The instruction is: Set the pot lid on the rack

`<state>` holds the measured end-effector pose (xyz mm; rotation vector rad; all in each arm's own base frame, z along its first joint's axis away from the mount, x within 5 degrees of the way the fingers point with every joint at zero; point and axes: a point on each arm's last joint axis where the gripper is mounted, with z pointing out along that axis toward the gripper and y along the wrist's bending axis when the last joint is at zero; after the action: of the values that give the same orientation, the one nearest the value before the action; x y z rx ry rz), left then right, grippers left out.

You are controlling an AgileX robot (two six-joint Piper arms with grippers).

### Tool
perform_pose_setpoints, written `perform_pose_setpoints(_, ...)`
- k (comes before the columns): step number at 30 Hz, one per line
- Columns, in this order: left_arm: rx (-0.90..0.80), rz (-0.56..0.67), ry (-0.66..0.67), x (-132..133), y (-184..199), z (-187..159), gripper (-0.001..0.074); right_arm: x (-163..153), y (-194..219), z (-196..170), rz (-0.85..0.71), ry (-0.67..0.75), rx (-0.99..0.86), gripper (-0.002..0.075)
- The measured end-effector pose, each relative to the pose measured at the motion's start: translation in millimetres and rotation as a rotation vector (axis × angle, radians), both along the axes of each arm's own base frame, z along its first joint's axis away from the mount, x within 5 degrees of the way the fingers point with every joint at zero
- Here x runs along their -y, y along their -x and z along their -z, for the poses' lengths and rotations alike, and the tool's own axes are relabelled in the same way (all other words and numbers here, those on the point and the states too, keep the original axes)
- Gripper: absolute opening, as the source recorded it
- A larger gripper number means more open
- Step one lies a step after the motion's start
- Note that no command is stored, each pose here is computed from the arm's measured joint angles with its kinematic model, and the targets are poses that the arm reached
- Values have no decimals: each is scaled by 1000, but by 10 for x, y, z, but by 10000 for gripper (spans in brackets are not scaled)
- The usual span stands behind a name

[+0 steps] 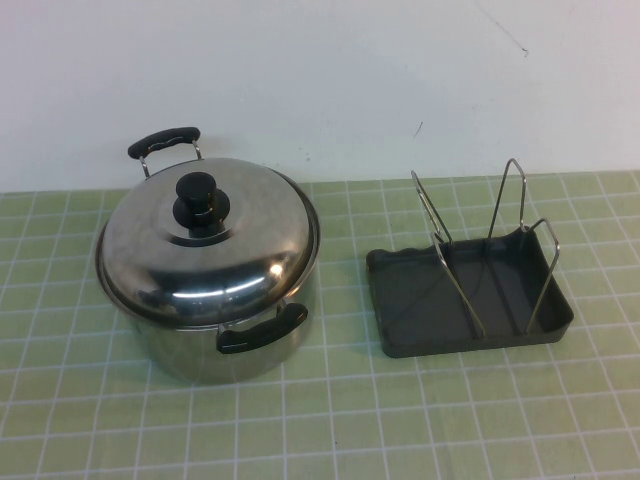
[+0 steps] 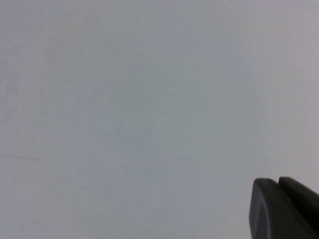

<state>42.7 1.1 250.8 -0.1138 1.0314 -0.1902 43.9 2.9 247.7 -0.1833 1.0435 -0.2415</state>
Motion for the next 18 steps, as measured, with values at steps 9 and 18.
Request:
perform_pose_setpoints(9, -88, -9, -48, 13, 4, -590, -2, 23, 167, -617, 85, 113, -75, -1)
perform_pose_setpoints(18, -192, 107, -90, 133, -653, -626, -2, 29, -140, -547, 78, 124, -340, -1)
